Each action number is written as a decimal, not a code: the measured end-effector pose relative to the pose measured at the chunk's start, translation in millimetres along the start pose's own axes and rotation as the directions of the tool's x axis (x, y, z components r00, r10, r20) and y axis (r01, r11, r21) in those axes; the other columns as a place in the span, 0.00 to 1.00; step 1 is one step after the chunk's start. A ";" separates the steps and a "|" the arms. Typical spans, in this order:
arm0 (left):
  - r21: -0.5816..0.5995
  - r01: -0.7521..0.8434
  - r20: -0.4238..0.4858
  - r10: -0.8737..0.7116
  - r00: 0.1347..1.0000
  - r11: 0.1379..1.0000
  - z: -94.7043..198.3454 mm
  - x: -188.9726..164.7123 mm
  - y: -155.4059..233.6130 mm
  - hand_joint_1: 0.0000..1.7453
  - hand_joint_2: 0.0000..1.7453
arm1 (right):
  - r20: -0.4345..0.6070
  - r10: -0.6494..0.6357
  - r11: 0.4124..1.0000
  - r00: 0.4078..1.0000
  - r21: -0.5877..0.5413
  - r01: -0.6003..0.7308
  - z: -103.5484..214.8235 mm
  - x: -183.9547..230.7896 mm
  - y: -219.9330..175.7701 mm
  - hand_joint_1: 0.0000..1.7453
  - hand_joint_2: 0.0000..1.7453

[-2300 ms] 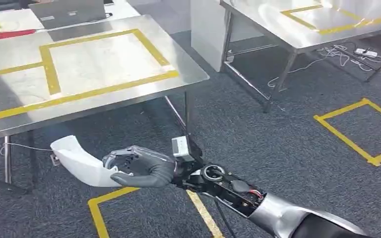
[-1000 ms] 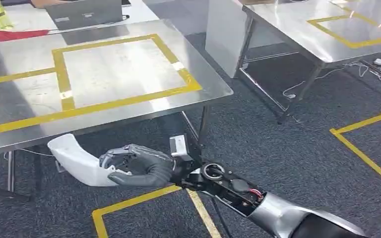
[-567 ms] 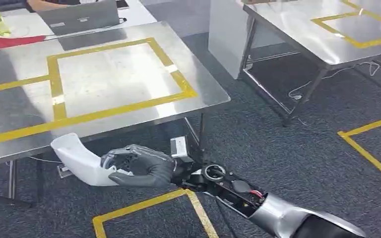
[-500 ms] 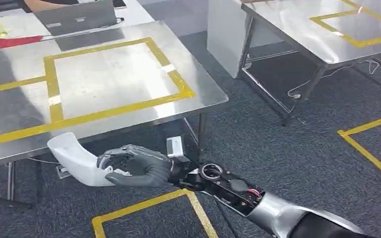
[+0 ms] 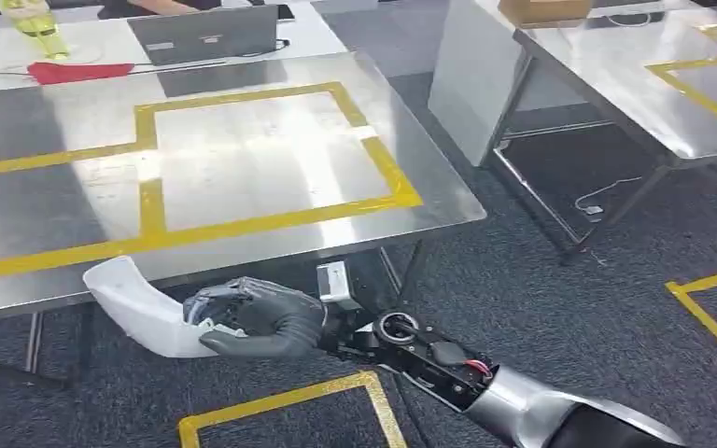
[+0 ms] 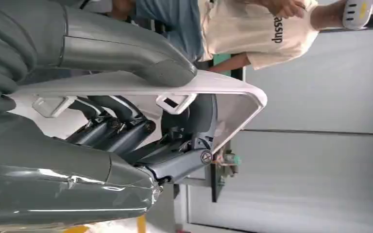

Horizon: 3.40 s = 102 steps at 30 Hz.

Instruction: Take the parts from the cabinet and place them on the table.

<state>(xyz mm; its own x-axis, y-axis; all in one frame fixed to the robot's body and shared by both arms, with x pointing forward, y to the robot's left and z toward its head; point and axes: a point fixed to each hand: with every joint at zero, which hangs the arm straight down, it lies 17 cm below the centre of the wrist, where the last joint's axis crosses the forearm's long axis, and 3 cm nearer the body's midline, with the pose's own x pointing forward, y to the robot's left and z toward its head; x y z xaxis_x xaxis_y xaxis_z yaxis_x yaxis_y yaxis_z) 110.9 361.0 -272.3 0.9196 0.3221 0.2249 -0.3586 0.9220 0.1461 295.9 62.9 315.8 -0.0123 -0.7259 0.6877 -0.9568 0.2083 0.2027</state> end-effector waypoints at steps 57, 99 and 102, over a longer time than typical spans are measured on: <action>-0.012 0.012 0.013 -0.012 1.000 1.000 0.2 2.2 -0.4 0.00 1.00 | -0.016 -0.006 1.000 1.000 0.000 0.006 -2.2 0.0 2.3 1.00 1.00; -0.024 0.053 0.041 -0.052 0.998 0.998 0.7 6.9 -3.5 0.00 1.00 | -0.222 0.402 0.914 0.888 0.047 -0.402 -26.3 -49.5 -32.2 1.00 1.00; -0.026 0.060 0.047 -0.058 0.997 0.998 0.9 7.9 -4.3 0.00 1.00 | -0.251 0.538 0.841 0.805 0.097 -0.532 -50.3 -61.0 -43.4 1.00 1.00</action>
<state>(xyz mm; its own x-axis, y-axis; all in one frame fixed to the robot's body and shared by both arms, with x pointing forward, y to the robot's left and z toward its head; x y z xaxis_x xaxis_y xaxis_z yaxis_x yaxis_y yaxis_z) 119.5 359.4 -270.3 0.9304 0.2573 0.2609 -0.2988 0.9449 0.1338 352.8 131.1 300.1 -0.4521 -0.3078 0.8372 -0.8262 0.4981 -0.2631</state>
